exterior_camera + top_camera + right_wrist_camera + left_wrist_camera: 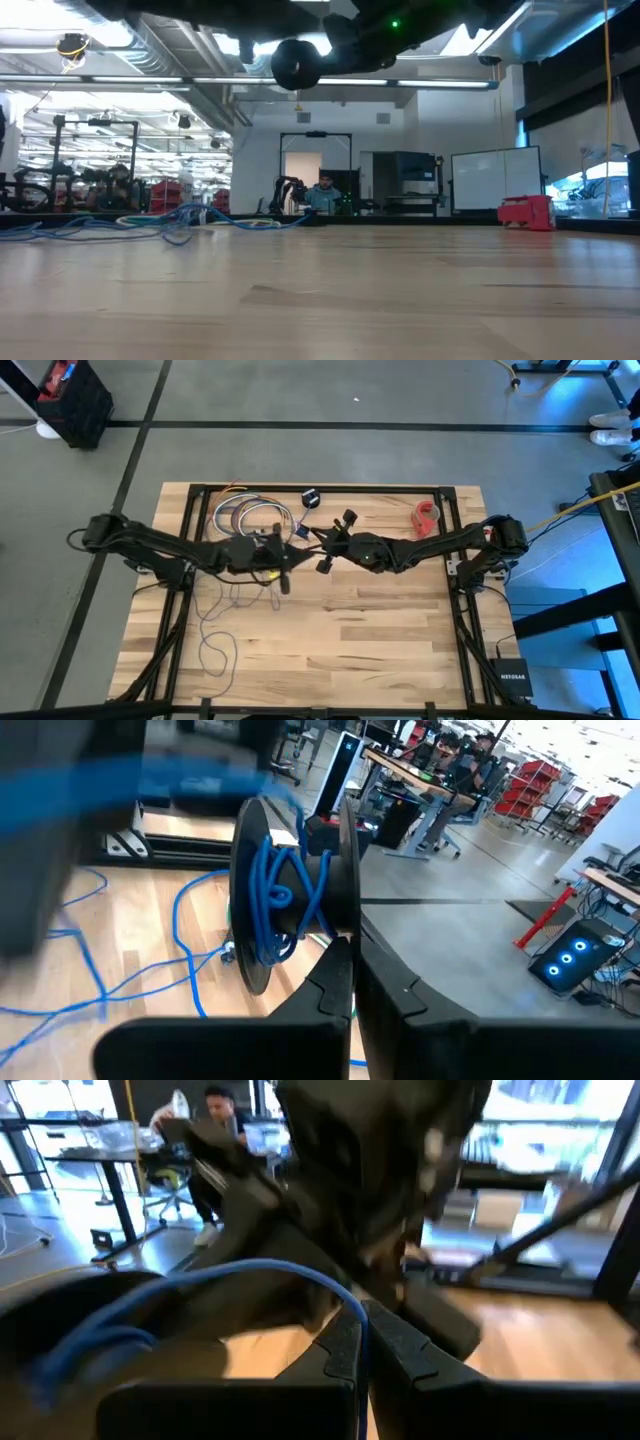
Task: Coil cords
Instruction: Coil the blue wire onto the spool
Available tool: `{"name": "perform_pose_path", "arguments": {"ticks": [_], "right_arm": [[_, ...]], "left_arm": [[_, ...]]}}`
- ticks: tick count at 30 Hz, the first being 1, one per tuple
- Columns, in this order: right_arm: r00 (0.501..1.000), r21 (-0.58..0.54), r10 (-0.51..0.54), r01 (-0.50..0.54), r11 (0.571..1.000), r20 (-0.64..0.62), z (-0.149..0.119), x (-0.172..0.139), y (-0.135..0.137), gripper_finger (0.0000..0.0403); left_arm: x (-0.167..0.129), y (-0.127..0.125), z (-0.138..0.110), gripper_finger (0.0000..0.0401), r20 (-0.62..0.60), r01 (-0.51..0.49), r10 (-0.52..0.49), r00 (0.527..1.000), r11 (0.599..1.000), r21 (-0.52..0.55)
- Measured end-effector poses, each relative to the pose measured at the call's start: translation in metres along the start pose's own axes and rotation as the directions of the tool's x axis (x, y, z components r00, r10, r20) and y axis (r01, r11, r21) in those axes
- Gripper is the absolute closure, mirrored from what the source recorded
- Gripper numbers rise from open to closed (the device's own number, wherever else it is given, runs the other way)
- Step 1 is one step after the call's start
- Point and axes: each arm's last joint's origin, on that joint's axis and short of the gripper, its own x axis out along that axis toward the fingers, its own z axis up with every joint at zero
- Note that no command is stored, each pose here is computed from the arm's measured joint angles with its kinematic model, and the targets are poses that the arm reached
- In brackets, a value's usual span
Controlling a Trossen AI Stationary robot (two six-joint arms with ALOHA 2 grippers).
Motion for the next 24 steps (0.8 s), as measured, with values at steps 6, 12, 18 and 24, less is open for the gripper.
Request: {"name": "perform_pose_path", "arguments": {"ticks": [6,12,18,24], "right_arm": [[1.000,0.034,0.018,-0.019,0.999,0.026,0.003,-0.001,-0.001,0.0395],[0.996,0.069,0.025,-0.031,0.997,0.089,0.013,-0.006,-0.002,0.0395],[0.974,0.116,0.075,-0.102,0.988,0.214,0.040,-0.028,-0.009,0.0395],[0.975,0.103,0.074,-0.098,0.990,0.211,0.044,-0.034,-0.011,0.0395]], "left_arm": [[0.016,-0.004,-0.020,0.0396,-0.085,-0.009,0.011,0.996,1.000,0.029],[0.019,-0.004,-0.029,0.0400,-0.147,-0.014,0.020,0.989,0.999,0.045],[0.018,-0.002,-0.034,0.0395,-0.193,-0.020,0.032,0.981,0.998,0.062],[0.017,-0.004,-0.032,0.0399,-0.184,-0.018,0.029,0.983,0.998,0.060]]}}
